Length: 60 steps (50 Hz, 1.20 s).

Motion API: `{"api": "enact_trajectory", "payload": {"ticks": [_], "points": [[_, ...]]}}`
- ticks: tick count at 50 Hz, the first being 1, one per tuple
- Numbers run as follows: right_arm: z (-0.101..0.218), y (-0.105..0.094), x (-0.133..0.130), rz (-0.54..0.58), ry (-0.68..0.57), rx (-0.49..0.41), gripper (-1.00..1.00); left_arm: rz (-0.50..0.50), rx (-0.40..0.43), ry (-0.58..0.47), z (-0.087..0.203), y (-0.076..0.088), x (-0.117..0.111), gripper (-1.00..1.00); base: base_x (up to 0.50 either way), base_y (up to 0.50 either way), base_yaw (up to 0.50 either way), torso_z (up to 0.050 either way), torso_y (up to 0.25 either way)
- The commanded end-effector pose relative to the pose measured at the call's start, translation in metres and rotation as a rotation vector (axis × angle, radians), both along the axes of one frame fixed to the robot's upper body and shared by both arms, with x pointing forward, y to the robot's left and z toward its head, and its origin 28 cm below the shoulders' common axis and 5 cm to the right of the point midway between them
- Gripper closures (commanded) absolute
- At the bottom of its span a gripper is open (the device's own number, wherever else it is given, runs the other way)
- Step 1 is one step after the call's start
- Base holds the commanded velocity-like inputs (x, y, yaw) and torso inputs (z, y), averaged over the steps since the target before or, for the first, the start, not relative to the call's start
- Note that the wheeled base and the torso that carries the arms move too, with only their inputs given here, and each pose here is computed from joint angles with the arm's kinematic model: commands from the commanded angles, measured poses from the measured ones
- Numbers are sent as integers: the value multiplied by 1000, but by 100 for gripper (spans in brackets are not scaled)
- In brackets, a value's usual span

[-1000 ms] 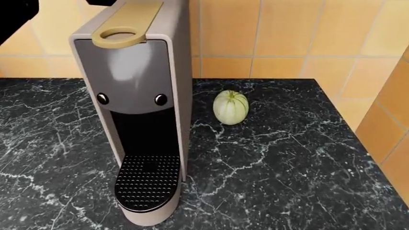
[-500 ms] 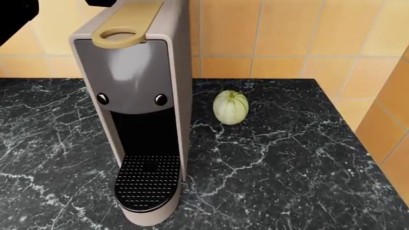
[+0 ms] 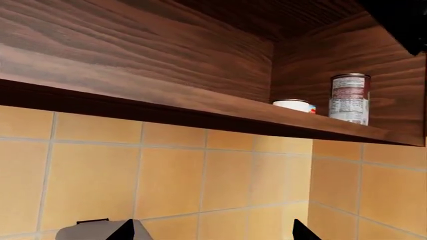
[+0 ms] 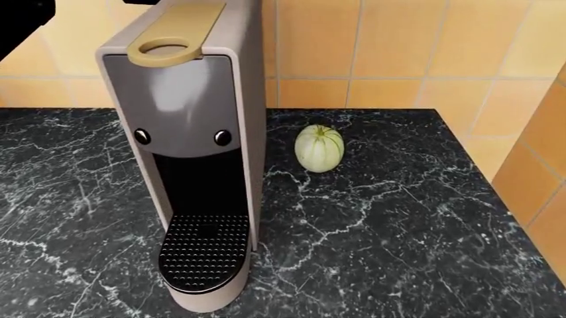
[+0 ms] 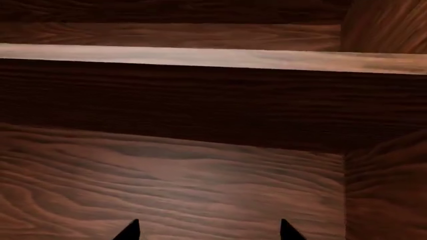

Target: Pick the cans from the counter and place them in their designated side in the cabinet.

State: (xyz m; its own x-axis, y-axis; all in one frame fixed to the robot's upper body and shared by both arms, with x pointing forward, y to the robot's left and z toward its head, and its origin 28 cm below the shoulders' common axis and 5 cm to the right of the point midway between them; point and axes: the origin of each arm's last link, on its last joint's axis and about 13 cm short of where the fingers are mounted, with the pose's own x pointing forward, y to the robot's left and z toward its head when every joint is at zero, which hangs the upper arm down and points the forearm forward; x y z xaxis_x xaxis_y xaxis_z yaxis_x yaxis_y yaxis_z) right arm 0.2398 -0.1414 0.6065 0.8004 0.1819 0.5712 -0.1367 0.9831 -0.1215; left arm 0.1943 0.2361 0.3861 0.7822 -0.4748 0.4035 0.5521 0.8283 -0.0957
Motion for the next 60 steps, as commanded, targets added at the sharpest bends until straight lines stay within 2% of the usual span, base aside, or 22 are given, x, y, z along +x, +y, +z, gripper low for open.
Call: {"api": "enact_trajectory", "payload": {"ticks": [1,7,14,27,34,38,40,42,44,60], "points": [[2,1,-4,40,-34,-3,-100,-1,1,4,-1,0,3,-100,-66,0,0,0,0],[2,0,-4,53,-30,-8,-100,-3,-1,5,-4,1,7,-100,-66,0,0,0,0],[3,-3,-13,80,-46,-7,-100,-1,-5,3,-2,1,2,-100,-66,0,0,0,0],[-4,-6,-60,109,-58,-64,-100,-5,-17,9,-8,2,7,-100,-39,0,0,0,0],[-25,-7,-91,98,-87,-82,-100,-4,-19,11,-7,2,5,-100,-21,0,0,0,0],[-29,-11,-97,80,-98,-80,-100,-6,-21,11,-6,1,3,-100,-15,0,0,0,0],[-30,0,-100,152,-101,-143,-100,-8,-21,12,-7,2,5,-100,-14,0,0,0,0],[-37,-4,-108,177,-102,-168,-100,-9,-21,12,-8,2,6,-100,-8,0,0,0,0],[-46,-11,-118,51,-106,-73,-100,-10,-22,13,-8,2,6,-100,-8,0,0,0,0],[-62,-23,-134,-34,-112,-23,-100,-13,-16,19,-11,3,15,-100,-1,0,0,0,0]]}}
